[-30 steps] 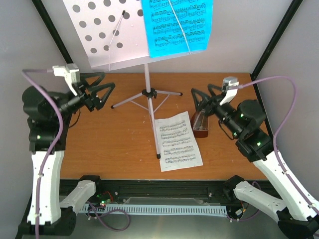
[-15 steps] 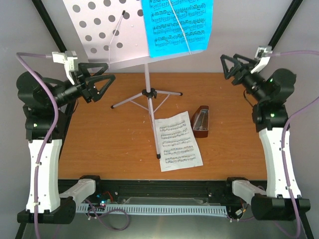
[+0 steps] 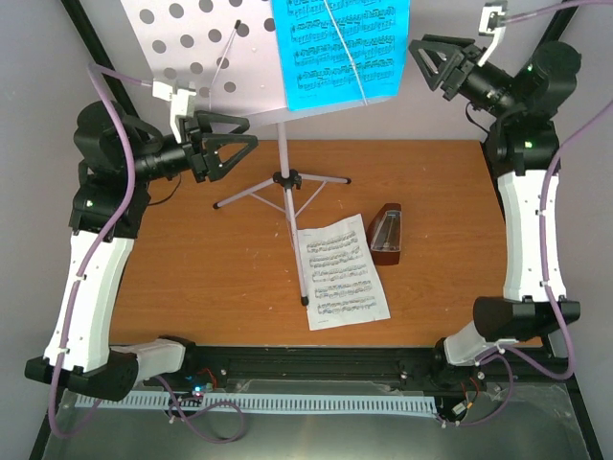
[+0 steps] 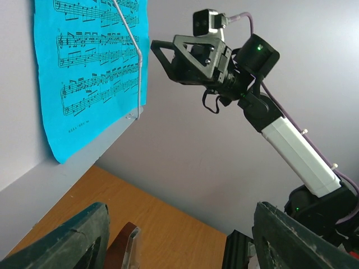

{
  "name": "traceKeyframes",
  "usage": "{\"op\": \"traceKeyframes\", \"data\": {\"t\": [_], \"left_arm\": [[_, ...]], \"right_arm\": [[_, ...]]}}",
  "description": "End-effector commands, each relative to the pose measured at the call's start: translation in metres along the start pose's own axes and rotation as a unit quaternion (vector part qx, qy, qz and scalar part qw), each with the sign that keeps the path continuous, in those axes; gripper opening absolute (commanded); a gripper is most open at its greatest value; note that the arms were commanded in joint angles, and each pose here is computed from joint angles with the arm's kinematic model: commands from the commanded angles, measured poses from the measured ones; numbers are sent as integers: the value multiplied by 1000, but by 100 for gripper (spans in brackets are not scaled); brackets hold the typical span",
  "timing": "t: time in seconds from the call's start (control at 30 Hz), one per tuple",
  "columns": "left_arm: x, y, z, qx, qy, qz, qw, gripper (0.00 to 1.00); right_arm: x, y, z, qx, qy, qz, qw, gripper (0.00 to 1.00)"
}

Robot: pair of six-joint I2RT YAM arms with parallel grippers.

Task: Pack up the instrument practice props

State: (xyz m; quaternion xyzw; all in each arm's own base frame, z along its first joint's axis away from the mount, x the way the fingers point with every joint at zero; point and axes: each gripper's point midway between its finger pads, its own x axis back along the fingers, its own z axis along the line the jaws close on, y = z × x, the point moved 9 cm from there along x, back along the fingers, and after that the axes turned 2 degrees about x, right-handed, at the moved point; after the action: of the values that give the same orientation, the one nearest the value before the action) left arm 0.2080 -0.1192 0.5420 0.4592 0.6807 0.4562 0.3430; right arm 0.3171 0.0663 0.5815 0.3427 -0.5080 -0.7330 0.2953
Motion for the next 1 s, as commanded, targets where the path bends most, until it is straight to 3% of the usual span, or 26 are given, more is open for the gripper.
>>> {"op": "traceKeyframes", "data": {"t": [0.0,0.27,0.63,0.77,0.97], "left_arm": [[1,10,-11,-24,-5,-9,1000,70],[-1,8,-7,-23,-4,-4,1000,69],[-2,6,-5,-24,-9,-1,1000,68],[-3,6,-4,-21,-11,0,1000,68],[-4,6,-3,-20,-14,0,1000,65]], "right_arm": [[-16,-3,2,-16,21,32,999,53],[-26,-10,8,-4,35,40,999,29],[-15,-8,17,25,7,31,999,30],[-10,-7,22,37,-6,22,999,46],[-9,-6,28,39,23,26,999,29]]}}
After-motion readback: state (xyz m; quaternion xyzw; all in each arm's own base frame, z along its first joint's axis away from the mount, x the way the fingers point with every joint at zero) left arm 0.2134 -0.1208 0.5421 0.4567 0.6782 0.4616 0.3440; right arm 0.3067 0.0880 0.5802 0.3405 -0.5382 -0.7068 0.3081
